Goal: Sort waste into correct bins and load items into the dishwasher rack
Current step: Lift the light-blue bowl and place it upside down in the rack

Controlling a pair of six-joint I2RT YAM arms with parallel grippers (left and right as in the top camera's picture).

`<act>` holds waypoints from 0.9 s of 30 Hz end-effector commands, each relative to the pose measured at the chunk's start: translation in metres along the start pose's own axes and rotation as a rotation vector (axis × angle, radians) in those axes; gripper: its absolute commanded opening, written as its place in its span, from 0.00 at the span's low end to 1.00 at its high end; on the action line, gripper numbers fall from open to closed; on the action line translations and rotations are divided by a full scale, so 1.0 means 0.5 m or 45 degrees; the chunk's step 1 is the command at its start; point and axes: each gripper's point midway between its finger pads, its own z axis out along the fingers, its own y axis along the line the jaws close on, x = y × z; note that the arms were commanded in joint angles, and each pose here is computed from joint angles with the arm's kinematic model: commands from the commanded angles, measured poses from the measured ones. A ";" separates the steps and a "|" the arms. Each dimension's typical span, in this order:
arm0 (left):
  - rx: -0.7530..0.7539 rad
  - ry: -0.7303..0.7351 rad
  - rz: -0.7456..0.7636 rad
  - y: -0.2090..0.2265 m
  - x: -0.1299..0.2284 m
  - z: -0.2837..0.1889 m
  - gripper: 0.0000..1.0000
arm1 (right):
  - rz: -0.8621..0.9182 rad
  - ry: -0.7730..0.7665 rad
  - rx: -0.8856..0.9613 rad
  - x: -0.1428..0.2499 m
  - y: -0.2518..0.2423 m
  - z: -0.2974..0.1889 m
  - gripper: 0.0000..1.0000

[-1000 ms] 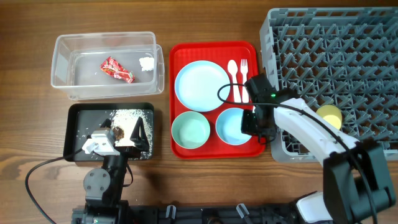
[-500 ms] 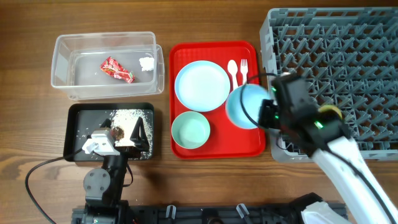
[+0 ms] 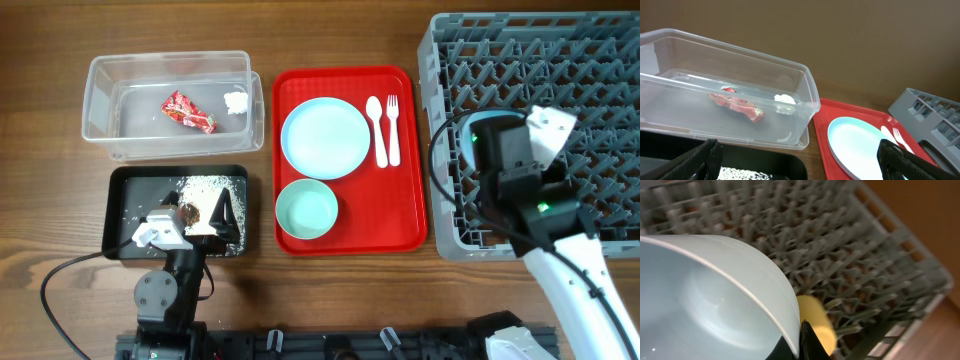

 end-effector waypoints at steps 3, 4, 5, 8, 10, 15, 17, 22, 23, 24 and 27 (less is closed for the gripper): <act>0.000 0.000 0.016 0.001 0.000 -0.001 1.00 | 0.105 -0.152 0.180 -0.151 -0.076 -0.012 0.04; 0.000 0.000 0.016 0.001 0.000 -0.001 1.00 | 0.097 -0.173 0.206 -0.173 -0.084 -0.011 0.04; 0.000 0.000 0.016 0.001 0.000 -0.001 1.00 | 0.087 -0.189 0.237 -0.192 -0.090 -0.008 0.04; 0.001 0.000 0.016 0.001 0.000 -0.001 1.00 | -0.030 -0.196 0.368 -0.222 -0.098 0.022 0.04; 0.000 0.000 0.016 0.001 0.000 -0.001 1.00 | -0.077 -0.174 0.450 -0.219 -0.090 0.053 0.04; 0.000 0.000 0.016 0.001 0.000 -0.001 1.00 | -0.248 -0.101 0.674 -0.192 -0.061 0.135 0.04; 0.000 0.000 0.016 0.001 0.000 -0.001 1.00 | -0.336 -0.085 0.760 -0.186 -0.049 0.163 0.04; 0.000 0.000 0.016 0.001 0.000 -0.001 1.00 | -0.527 -0.097 1.047 -0.212 -0.031 0.199 0.04; 0.000 0.000 0.016 0.001 0.000 -0.001 1.00 | -0.545 -0.093 1.069 -0.217 -0.027 0.204 0.04; 0.001 0.000 0.016 0.001 0.000 -0.001 1.00 | -0.567 -0.086 1.089 -0.225 -0.020 0.213 0.04; 0.000 0.000 0.016 0.001 0.000 -0.001 1.00 | -0.581 -0.089 1.093 -0.243 -0.004 0.228 0.04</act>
